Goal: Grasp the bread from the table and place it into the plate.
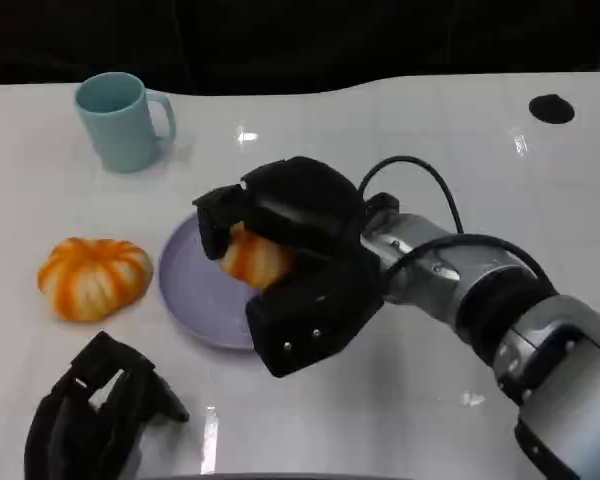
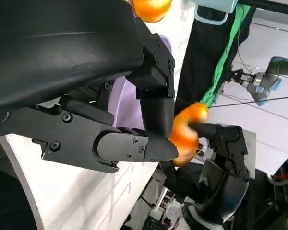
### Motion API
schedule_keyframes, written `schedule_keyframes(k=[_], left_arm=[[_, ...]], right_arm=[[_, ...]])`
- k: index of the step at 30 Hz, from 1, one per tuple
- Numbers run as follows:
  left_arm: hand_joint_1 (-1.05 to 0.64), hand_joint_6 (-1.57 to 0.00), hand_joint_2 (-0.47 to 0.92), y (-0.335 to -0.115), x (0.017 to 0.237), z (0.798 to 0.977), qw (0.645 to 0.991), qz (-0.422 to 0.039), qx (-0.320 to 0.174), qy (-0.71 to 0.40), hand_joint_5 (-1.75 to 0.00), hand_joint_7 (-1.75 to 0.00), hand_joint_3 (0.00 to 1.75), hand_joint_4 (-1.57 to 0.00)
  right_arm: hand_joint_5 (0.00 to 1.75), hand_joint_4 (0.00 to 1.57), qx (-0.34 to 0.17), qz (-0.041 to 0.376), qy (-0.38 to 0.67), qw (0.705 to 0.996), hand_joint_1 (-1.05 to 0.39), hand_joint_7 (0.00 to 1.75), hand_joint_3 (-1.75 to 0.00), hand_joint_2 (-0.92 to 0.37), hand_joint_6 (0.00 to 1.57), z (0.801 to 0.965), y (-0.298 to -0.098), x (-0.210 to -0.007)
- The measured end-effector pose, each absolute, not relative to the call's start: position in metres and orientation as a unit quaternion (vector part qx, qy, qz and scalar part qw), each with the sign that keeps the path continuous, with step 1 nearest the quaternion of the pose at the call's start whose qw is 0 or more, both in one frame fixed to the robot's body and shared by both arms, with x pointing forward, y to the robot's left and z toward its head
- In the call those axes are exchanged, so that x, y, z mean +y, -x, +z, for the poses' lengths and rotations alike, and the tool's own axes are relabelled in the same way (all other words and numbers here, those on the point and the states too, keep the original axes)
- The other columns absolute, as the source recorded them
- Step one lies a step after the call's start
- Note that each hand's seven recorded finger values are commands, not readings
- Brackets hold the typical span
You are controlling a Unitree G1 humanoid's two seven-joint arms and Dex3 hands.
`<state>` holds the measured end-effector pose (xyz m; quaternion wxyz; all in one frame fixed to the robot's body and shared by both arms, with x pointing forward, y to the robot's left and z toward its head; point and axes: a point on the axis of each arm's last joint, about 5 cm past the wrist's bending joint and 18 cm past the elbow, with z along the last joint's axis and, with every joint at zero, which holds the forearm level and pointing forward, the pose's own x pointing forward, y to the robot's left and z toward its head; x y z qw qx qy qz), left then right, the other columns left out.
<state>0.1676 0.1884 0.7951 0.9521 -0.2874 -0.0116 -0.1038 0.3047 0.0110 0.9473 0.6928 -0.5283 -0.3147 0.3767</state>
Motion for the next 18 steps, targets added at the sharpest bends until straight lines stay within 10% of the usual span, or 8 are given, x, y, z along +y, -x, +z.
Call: schedule_keyframes(k=[4, 18], left_arm=[[-0.57, -0.53, 0.92, -0.1676, 0.1884, 0.795, 0.951, -0.103, -0.013, 0.29, -1.75, -1.48, 0.24, -0.63], [-0.57, -0.54, 0.92, -0.1676, 0.1881, 0.795, 0.951, -0.104, -0.013, 0.291, -1.75, -1.47, 0.25, -0.63]], right_arm=[[0.13, 0.49, -0.298, 0.396, 0.546, 0.675, -0.65, 0.01, -0.27, -0.92, 0.5, 0.9488, -0.3062, 0.0099], [0.0, 0.27, -0.298, 0.405, 0.556, 0.662, -0.82, 0.0, -0.45, -0.92, 0.31, 0.9522, -0.3086, 0.0059]])
